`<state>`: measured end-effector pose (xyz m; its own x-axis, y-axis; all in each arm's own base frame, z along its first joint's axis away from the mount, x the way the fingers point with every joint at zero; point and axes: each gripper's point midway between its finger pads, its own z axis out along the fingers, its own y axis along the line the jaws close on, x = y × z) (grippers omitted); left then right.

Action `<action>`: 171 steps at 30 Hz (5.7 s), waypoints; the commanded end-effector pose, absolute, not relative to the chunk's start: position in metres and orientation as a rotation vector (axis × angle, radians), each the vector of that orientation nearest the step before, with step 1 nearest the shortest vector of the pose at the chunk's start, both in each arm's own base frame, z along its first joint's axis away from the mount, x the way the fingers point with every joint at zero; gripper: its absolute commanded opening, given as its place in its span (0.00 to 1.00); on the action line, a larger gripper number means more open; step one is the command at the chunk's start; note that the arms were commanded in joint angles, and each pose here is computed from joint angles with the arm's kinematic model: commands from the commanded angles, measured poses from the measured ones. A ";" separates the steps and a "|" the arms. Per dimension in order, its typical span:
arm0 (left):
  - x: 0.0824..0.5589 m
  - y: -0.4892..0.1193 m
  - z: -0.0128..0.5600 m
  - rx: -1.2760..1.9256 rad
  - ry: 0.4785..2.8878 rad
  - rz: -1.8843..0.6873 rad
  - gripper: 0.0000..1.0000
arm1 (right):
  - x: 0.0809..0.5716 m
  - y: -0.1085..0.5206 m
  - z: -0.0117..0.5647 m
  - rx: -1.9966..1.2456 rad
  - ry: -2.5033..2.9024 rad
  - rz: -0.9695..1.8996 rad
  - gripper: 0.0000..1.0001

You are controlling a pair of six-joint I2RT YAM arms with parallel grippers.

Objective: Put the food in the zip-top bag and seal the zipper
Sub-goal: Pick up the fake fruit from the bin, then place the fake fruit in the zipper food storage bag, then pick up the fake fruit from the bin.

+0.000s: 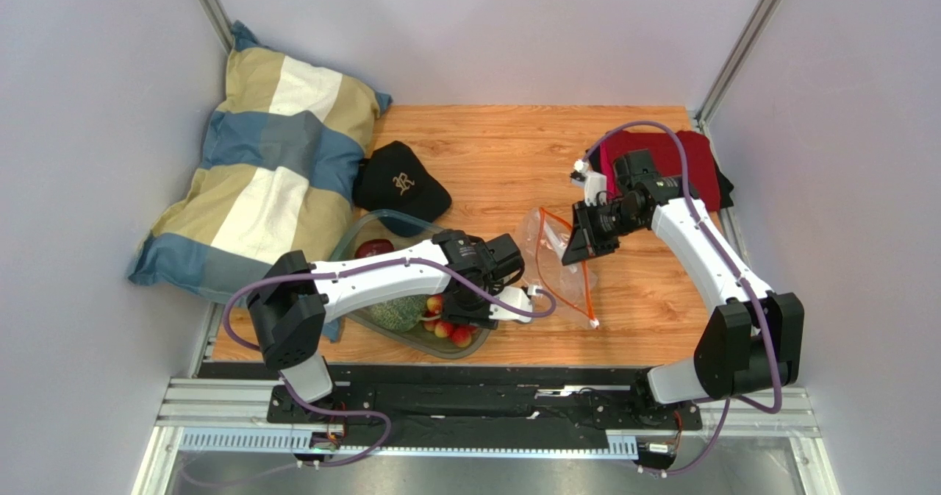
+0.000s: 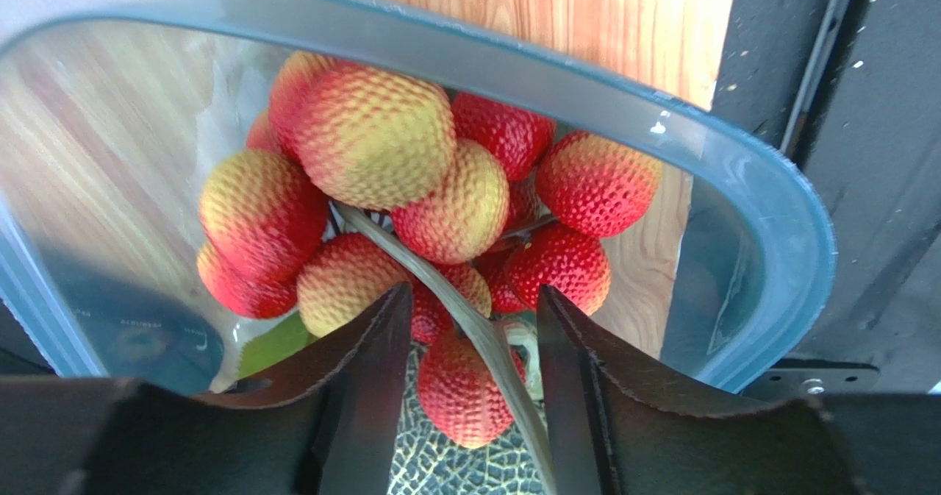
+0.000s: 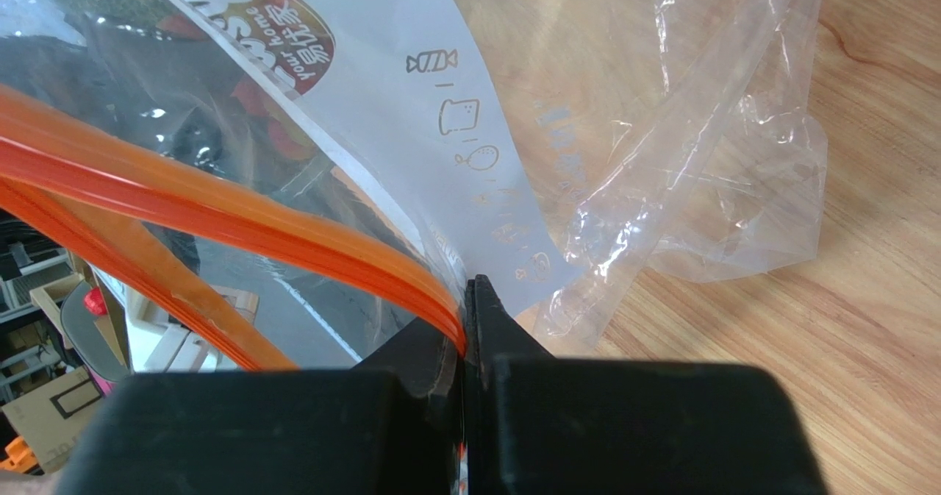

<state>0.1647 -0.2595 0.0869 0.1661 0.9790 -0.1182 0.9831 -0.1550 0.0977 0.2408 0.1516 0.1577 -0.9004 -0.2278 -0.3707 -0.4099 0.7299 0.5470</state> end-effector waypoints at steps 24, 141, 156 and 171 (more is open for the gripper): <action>0.174 -0.218 0.205 2.040 1.992 -0.146 0.00 | 0.248 0.172 0.214 -0.282 2.545 1.175 0.00; 0.298 -0.367 0.305 0.623 2.196 -0.554 0.16 | 0.248 0.206 0.247 -0.242 2.486 1.570 0.00; 0.291 -0.310 0.265 0.649 2.194 -0.702 0.70 | 0.240 0.193 0.229 -0.274 2.473 1.578 0.00; 0.272 -0.374 0.224 0.876 2.386 -0.981 0.00 | 0.240 0.170 0.240 -0.236 2.454 1.471 0.00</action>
<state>0.2868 -0.3483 0.1716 -0.7737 0.3746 -0.5109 0.5988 0.6957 -0.3967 0.2451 0.1802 0.2206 -0.9732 -0.0112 -0.2299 -0.2093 0.4583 0.8638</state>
